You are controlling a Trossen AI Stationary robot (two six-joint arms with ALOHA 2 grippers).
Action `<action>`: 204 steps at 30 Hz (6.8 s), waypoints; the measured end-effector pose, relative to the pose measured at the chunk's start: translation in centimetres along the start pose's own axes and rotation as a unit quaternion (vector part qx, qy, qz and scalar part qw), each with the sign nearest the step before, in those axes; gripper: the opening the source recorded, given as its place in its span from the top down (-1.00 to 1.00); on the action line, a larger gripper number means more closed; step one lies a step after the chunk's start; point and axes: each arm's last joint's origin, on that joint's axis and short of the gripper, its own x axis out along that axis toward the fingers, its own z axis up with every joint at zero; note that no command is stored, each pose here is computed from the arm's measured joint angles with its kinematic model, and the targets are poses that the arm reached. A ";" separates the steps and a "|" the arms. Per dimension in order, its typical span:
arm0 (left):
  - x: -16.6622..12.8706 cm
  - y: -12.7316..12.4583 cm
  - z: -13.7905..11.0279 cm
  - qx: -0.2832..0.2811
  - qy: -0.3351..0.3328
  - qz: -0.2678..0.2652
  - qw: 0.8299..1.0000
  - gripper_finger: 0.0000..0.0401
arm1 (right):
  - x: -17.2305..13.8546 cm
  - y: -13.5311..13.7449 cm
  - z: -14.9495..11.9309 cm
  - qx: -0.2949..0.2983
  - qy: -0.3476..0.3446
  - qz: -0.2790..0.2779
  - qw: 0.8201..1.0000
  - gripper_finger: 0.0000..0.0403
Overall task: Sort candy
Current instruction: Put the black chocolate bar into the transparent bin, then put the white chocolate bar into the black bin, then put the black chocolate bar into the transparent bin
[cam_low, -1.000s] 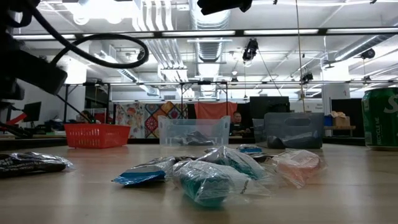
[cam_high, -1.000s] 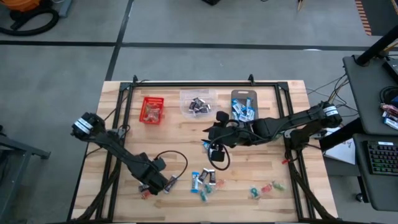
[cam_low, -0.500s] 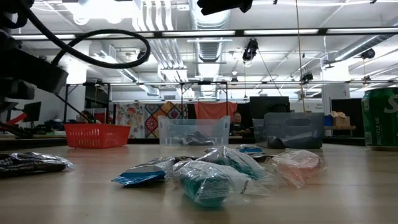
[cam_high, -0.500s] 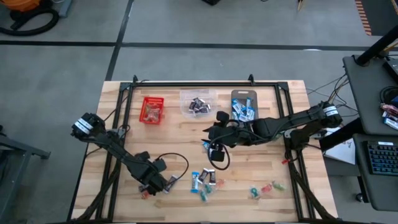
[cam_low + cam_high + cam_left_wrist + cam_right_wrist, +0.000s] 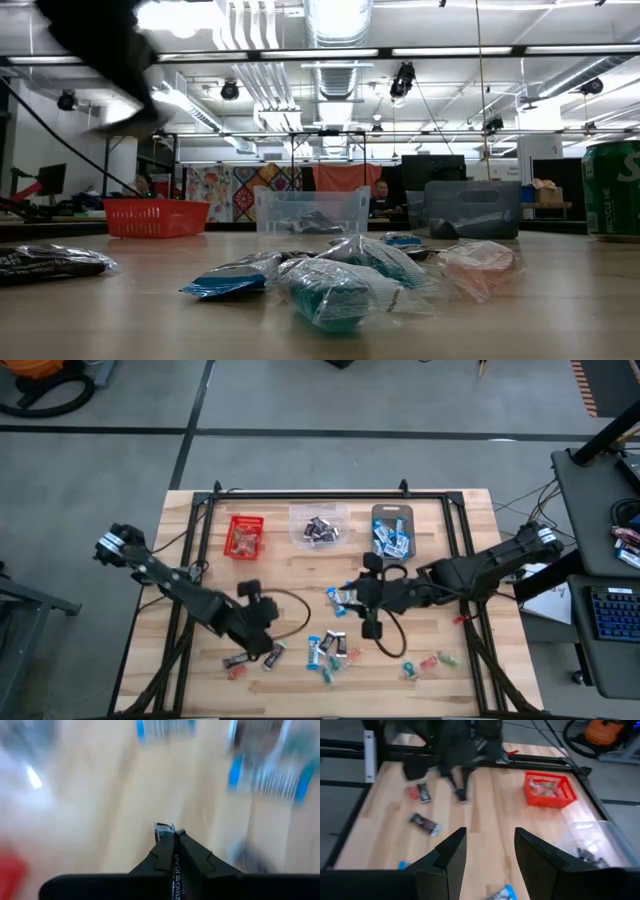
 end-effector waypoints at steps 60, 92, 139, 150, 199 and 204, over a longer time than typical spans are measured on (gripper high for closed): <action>12.7 21.4 9.4 -0.098 -0.121 0.173 0.973 0.48 | 1.2 1.8 -10.2 0.202 -0.006 -0.159 0.966 0.23; 2.6 6.7 1.3 0.042 -0.347 -0.073 0.934 0.46 | 8.6 0.2 -14.1 0.360 0.141 -0.127 0.914 0.23; 3.5 6.3 1.5 0.040 -0.349 -0.067 0.934 0.46 | 16.6 -1.3 -17.7 0.356 0.241 -0.238 0.871 0.26; 3.5 6.3 1.5 0.038 -0.349 -0.067 0.934 0.46 | 17.6 -0.9 -16.5 0.301 0.288 -0.239 0.877 0.49; 4.8 6.4 -0.3 -0.082 -0.231 -0.102 0.964 0.46 | 4.9 -19.4 -12.7 0.280 0.324 -0.433 0.793 0.33; 5.1 6.0 -1.2 -0.118 -0.167 -0.128 0.970 0.46 | 4.9 -19.1 -12.5 0.281 0.320 -0.427 0.798 0.26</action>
